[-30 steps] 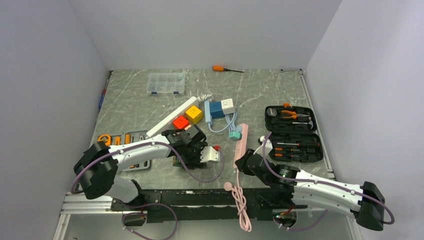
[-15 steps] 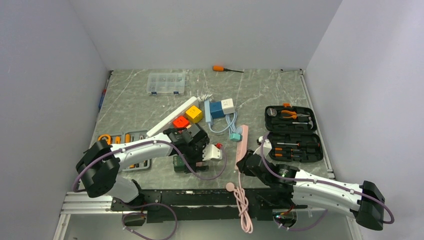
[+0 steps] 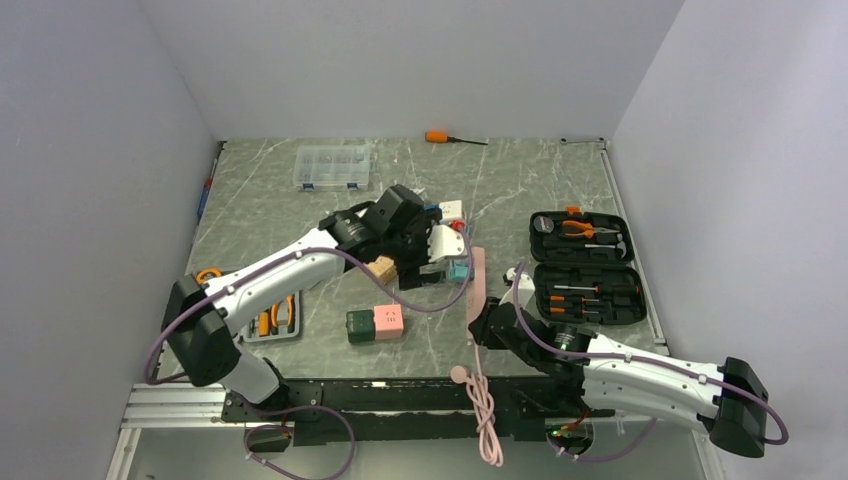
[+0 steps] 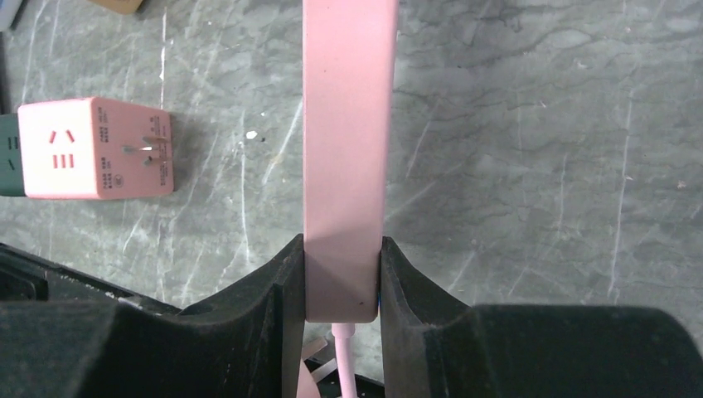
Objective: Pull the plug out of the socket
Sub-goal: Place the plug at the corner of the board.
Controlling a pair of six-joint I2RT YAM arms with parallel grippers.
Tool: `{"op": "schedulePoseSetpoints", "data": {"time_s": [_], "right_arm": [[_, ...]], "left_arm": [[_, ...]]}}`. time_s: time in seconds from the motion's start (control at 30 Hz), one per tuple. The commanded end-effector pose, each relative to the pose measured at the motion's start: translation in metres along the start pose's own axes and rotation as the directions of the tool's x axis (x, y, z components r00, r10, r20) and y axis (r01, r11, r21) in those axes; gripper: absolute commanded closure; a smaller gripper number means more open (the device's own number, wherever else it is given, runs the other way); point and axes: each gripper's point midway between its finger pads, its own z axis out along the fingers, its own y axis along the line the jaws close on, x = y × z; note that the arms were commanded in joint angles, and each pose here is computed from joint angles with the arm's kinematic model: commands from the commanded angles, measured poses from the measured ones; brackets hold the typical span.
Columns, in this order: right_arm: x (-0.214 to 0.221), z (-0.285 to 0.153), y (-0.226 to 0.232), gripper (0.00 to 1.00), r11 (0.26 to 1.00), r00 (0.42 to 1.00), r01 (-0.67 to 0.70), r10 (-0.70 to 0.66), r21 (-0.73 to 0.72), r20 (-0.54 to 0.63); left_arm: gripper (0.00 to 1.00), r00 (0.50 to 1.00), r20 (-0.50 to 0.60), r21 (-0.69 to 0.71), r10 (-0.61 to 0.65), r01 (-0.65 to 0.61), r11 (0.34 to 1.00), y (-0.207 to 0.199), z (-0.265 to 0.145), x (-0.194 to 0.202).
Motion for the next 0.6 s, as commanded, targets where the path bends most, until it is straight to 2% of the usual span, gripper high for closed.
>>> {"op": "schedulePoseSetpoints", "data": {"time_s": [0.0,0.1,0.2,0.33,0.57], "right_arm": [[-0.041,-0.012,0.053,1.0,0.987,0.996,-0.002,0.017,-0.158,0.093],[-0.045,-0.013,0.06,1.0,0.985,0.995,0.015,0.002,-0.169,0.096],[-0.048,-0.013,0.064,1.0,0.986,0.995,0.03,-0.014,-0.167,0.1],[-0.052,-0.012,0.07,1.0,0.983,0.994,0.046,-0.027,-0.175,0.109],[-0.054,-0.01,0.078,1.0,0.98,0.993,0.065,-0.045,-0.186,0.112]], "left_arm": [[0.01,0.996,0.072,0.027,0.05,-0.052,0.998,0.016,0.015,-0.023],[0.03,0.992,0.096,0.052,0.083,-0.089,0.995,0.015,0.025,-0.026],[0.05,0.993,0.068,0.071,0.095,-0.1,0.992,0.015,0.039,-0.017],[0.09,0.997,0.013,0.106,0.076,-0.077,0.991,0.013,0.052,-0.006],[0.13,0.998,0.026,0.119,0.064,-0.067,0.991,0.012,0.066,-0.013]]}}
